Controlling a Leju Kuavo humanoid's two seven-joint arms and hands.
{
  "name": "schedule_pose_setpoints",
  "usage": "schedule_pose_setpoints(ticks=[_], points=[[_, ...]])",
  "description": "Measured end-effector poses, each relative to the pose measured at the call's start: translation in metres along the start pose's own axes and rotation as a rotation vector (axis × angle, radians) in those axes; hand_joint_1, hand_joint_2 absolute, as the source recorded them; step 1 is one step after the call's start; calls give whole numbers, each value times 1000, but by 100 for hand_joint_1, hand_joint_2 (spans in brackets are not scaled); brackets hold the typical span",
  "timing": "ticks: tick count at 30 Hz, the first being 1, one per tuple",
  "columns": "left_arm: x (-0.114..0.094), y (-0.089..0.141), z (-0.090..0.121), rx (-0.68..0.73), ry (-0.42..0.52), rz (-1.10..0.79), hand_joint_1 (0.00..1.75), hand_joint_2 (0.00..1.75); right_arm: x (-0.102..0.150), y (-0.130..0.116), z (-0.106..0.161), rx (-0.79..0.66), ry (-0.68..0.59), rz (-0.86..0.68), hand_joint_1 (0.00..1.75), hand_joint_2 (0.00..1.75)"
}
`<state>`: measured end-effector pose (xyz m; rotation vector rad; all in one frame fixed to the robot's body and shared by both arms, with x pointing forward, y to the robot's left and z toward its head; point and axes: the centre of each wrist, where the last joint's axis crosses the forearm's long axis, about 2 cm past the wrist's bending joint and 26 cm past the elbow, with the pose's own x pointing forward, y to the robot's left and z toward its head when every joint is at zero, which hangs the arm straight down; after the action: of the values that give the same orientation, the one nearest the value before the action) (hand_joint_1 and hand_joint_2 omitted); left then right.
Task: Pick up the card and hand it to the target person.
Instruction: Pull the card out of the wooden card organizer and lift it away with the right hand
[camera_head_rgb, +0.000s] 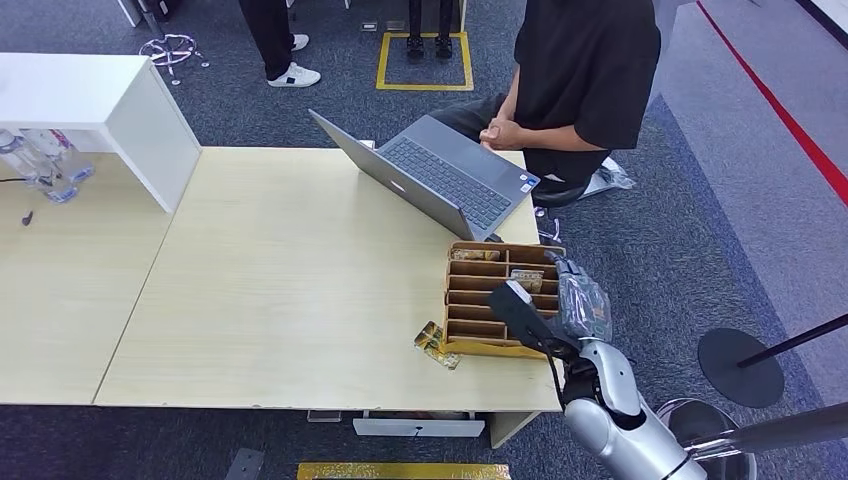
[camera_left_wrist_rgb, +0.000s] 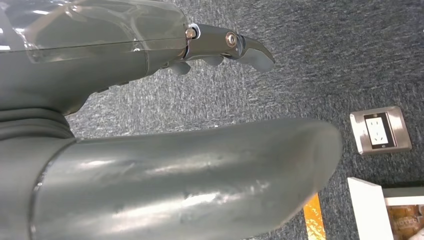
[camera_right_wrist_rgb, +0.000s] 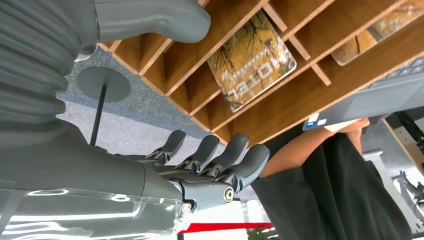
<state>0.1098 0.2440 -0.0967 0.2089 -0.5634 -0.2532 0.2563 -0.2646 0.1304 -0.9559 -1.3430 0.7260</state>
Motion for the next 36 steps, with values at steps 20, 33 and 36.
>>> schedule_pose_setpoints(ticks=[20, 33, 36], points=[[1, 0, 0, -4, -5, -13, 0, 0, 1, 9, -4, 39, 9, 25, 76, 175], [1, 0, 0, -5, -6, -16, 0, 0, 4, 9, -6, 34, 2, 24, 87, 175], [1, 0, 0, -5, -6, -16, 0, 0, 4, 9, -6, 34, 1, 23, 89, 175]])
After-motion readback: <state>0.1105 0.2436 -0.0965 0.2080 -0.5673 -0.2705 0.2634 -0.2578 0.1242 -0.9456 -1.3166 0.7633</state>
